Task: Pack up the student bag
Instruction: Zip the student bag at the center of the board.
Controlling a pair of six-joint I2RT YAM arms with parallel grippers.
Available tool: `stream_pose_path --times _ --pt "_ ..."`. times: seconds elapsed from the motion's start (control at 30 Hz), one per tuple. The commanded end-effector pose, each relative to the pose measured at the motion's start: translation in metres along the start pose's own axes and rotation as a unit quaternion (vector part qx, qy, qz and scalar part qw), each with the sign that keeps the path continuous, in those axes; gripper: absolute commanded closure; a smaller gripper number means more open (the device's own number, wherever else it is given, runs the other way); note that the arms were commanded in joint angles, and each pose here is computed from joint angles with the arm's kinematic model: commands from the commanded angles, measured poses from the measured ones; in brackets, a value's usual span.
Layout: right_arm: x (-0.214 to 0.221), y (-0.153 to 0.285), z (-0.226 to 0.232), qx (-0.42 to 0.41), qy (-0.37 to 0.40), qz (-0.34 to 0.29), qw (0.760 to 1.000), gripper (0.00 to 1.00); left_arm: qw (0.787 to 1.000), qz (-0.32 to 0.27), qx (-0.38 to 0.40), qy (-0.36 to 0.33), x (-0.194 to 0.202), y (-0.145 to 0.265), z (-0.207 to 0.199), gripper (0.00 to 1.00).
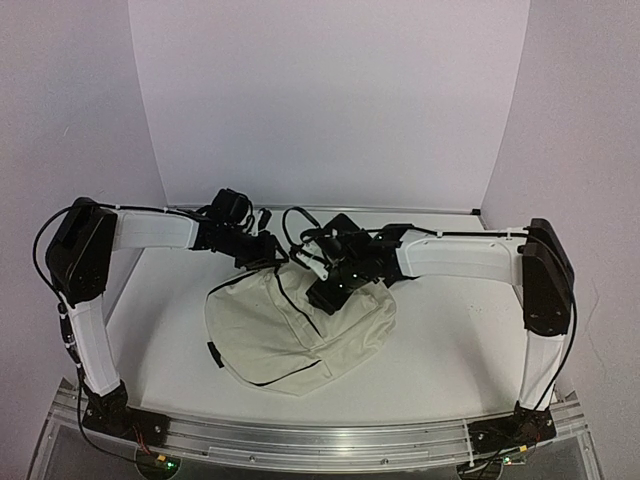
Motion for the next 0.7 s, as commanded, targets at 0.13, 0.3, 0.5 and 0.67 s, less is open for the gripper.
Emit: stream_pose_path --times 0.13,0.3,0.5,0.67 --pt "0.032 -0.007 -0.003 -0.025 -0.007 0.087 0.996 0.34 1.000 0.000 0.003 -0.017 -0.009 -0.006 0.000 0.67" --pt "0.032 -0.009 -0.009 -0.031 -0.019 0.090 0.995 0.34 0.999 -0.016 0.023 -0.023 -0.009 0.010 -0.011 0.87" --pt "0.032 -0.014 -0.011 -0.043 -0.032 0.096 0.994 0.34 0.998 -0.049 0.039 -0.032 -0.009 0.042 -0.029 1.00" --pt "0.033 -0.018 -0.012 -0.051 -0.042 0.101 0.993 0.34 0.994 -0.065 0.055 -0.062 -0.006 0.061 -0.058 1.00"
Point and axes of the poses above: each gripper's point midway between its finger pads, its own y axis back along the fingers, its own z axis along the line the jaws close on, x = y × z, the point moved 9 cm from there along y, back along the fingers, and after that the axes turned 14 degrees about -y, right-handed, at the moved point
